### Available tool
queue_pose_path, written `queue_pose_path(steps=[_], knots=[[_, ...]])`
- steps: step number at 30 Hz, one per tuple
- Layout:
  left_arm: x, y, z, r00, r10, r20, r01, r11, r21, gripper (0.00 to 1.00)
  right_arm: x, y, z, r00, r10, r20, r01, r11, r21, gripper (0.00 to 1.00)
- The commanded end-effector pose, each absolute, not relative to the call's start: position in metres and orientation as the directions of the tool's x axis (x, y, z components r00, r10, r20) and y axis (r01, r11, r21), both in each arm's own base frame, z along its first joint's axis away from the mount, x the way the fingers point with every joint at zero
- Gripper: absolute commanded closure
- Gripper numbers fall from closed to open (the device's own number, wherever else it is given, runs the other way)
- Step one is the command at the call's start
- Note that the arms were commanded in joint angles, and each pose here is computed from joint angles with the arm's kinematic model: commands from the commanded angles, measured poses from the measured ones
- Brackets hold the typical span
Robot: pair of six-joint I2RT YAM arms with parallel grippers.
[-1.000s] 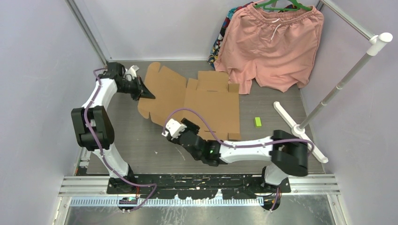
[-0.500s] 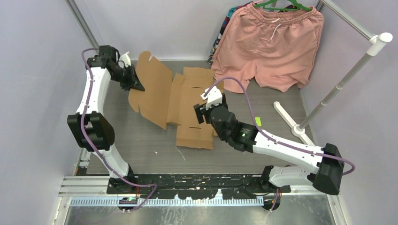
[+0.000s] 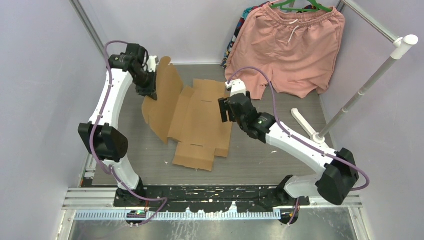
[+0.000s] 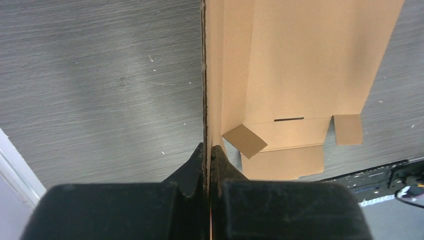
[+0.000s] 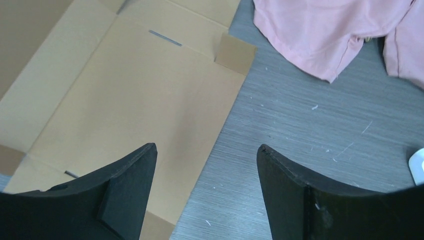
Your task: Fold the paper box
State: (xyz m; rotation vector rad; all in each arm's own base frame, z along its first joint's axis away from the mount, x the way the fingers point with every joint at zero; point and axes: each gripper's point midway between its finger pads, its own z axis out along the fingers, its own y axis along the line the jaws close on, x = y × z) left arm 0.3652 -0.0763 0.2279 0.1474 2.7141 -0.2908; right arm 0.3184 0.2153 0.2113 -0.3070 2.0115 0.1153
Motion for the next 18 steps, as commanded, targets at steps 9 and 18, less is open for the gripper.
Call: queue_pose_path(steps=[9, 18], knots=[[0.354, -0.110, 0.271, -0.769, 0.315, -0.556, 0.380, 0.925, -0.001, 1.00, 0.359, 0.161, 0.172, -0.633, 0.052, -0.772, -0.084, 0.987, 0.135, 0.22], [0.349, -0.151, 0.302, -0.587, 0.475, -0.655, 0.540, 0.833, 0.120, 1.00, 0.346, 0.148, 0.135, -0.699, 0.118, -0.706, -0.008, 0.985, 0.172, 0.22]])
